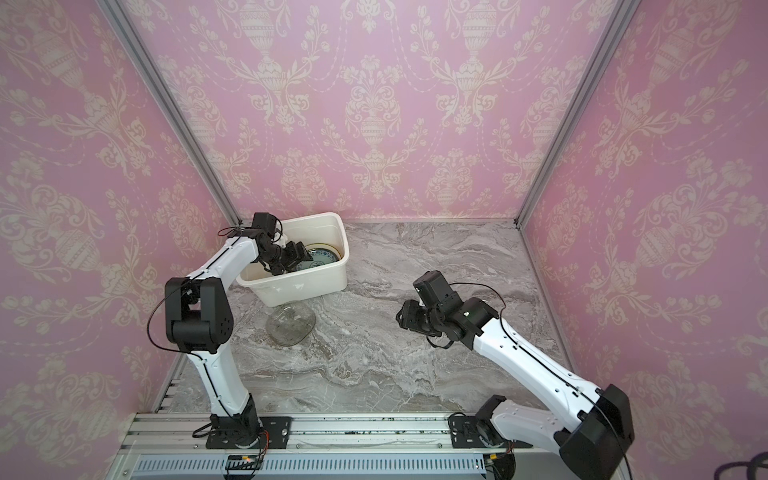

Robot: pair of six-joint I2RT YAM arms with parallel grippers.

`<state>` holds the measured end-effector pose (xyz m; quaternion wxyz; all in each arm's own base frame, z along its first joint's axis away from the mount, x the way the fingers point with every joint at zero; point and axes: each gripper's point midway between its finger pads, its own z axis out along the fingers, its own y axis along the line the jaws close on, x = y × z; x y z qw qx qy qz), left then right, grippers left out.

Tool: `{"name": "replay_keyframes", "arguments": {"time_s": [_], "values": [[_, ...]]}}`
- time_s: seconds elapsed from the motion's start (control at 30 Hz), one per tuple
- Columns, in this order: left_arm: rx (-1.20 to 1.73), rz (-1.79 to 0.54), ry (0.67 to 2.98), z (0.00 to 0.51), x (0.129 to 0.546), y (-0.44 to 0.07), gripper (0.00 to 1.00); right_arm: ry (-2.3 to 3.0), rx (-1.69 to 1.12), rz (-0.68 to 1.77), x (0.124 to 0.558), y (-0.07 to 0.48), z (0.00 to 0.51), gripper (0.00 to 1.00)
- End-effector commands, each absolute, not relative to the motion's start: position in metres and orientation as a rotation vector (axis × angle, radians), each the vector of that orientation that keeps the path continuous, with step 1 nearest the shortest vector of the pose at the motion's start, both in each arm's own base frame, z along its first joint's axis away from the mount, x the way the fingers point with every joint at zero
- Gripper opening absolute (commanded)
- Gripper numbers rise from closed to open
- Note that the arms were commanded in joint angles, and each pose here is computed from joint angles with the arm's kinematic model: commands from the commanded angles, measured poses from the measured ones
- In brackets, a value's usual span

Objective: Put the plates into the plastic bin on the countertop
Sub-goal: 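Lower the blue floral plate upright against the stacked plates with left gripper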

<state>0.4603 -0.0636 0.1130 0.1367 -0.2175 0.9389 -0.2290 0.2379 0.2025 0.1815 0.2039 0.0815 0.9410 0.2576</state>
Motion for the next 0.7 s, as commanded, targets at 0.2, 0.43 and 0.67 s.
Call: {"name": "replay_keyframes", "arguments": {"time_s": [0.2,0.43,0.67], "values": [[-0.555,-0.555,2.767,0.121,0.455,-0.062,0.96,2.607,0.199,0.579,0.238,0.178,0.19,0.56],[-0.482,-0.63,2.576,0.181,0.467,-0.068,0.99,2.615,0.363,0.393,0.249,0.117,0.192,0.61],[-0.477,-0.674,2.356,0.244,0.472,-0.067,0.99,2.632,0.406,0.143,0.256,0.071,0.185,0.68]]}}
